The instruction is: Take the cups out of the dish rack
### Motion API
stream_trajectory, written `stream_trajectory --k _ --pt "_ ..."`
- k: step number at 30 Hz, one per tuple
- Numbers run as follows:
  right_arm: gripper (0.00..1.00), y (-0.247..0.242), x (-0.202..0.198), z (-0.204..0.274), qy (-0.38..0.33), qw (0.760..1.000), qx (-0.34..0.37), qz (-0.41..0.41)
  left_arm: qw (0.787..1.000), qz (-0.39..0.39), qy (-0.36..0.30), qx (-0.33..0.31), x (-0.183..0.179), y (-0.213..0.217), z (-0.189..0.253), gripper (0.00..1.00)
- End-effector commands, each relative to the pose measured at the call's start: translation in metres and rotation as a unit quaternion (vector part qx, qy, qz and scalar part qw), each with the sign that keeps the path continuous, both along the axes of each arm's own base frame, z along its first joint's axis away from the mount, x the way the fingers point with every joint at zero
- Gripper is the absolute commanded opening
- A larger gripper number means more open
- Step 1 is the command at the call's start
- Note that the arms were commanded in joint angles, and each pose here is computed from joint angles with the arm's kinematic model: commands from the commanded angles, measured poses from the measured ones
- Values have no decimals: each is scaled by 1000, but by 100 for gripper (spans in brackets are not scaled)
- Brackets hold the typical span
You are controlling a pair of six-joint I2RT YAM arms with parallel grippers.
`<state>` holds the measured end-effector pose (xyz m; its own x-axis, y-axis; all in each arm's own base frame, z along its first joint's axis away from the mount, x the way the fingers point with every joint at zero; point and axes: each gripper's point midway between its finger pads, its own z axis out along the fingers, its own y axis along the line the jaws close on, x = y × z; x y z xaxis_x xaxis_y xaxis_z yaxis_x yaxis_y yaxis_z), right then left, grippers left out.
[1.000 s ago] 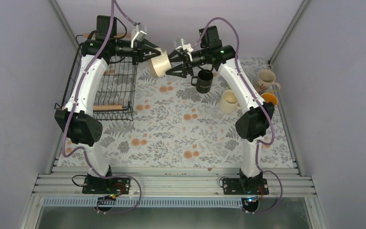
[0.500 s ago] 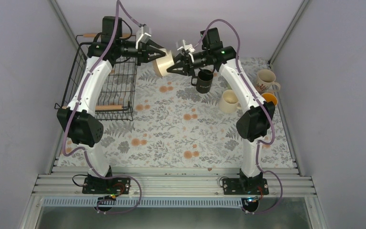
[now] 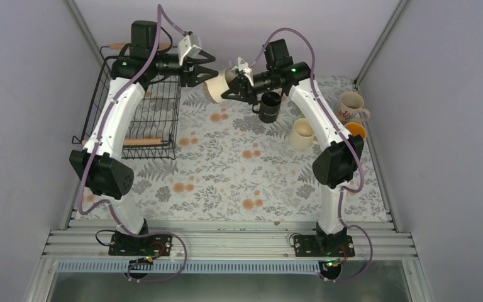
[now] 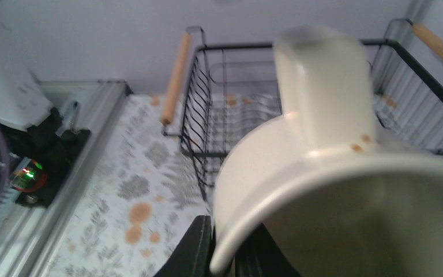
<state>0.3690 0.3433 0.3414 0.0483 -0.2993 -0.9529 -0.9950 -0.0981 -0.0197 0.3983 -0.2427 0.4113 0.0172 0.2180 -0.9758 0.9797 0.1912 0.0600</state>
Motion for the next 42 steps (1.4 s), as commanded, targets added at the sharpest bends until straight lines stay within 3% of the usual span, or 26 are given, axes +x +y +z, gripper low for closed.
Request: stream_trajectory --k 1,5,12,15,19,22,25,29,34,37,42 --pt "3 -6 7 -2 -46 996 -65 -47 995 46 -79 28 -10 15 37 65" --pt "3 -20 15 -16 -49 987 -125 -86 992 60 -97 57 -19 22 40 83" --pt "3 -60 13 -69 -47 954 -262 -138 963 175 -147 146 -3 56 29 95" --pt "3 -85 16 -105 -39 928 -333 -165 922 289 -161 200 30 90 23 100" --pt "3 -108 22 -154 -1 896 -403 -188 849 422 -169 270 59 141 11 100" --pt "4 -120 30 -176 22 878 -431 -206 796 494 -180 300 66 173 5 100" --pt "3 -129 39 -192 35 865 -449 -222 759 543 -203 298 61 199 7 100" --pt "4 -141 48 -210 54 851 -468 -230 747 561 -213 287 47 220 0 100" --pt "4 -156 53 -224 68 838 -485 -240 756 562 -146 302 49 245 -34 100" --pt "4 -159 51 -228 78 836 -488 -239 758 581 -107 275 47 267 -44 100" --pt "4 -157 41 -236 101 840 -484 -225 758 600 -106 234 38 287 -48 100"
